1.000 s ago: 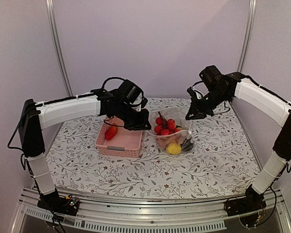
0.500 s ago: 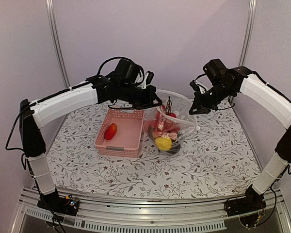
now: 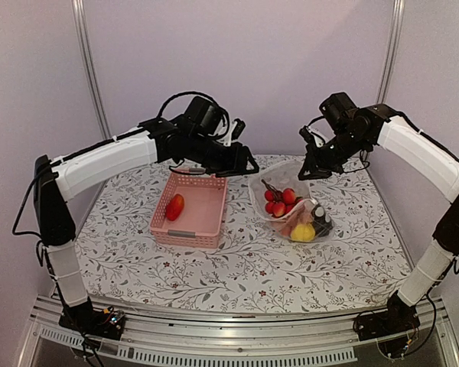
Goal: Place the food in the zip-top bag and seal the zipper
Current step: Adjust the zipper food storage bag at the center of the board.
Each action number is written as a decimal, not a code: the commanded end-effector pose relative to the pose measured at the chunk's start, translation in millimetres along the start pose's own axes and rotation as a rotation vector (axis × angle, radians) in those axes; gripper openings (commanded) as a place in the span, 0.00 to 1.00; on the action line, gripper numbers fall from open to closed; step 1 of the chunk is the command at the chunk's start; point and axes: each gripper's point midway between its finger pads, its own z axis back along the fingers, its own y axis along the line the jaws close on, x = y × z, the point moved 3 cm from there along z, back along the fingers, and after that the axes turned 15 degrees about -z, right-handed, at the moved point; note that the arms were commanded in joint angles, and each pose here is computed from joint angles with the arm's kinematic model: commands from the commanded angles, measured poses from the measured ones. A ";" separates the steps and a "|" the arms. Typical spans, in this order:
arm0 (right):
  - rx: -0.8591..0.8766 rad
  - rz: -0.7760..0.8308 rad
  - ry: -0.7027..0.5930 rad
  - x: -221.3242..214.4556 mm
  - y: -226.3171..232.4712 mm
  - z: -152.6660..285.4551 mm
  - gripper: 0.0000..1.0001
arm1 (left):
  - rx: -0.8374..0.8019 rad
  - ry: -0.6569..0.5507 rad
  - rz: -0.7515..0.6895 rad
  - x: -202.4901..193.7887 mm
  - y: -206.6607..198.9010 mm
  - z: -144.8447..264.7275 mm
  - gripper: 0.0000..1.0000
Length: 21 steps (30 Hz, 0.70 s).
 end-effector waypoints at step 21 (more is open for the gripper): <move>0.036 0.011 0.018 2.9 4.9 -15.1 0.00 | 0.525 0.360 0.062 -92.4 193.7 48.4 0.70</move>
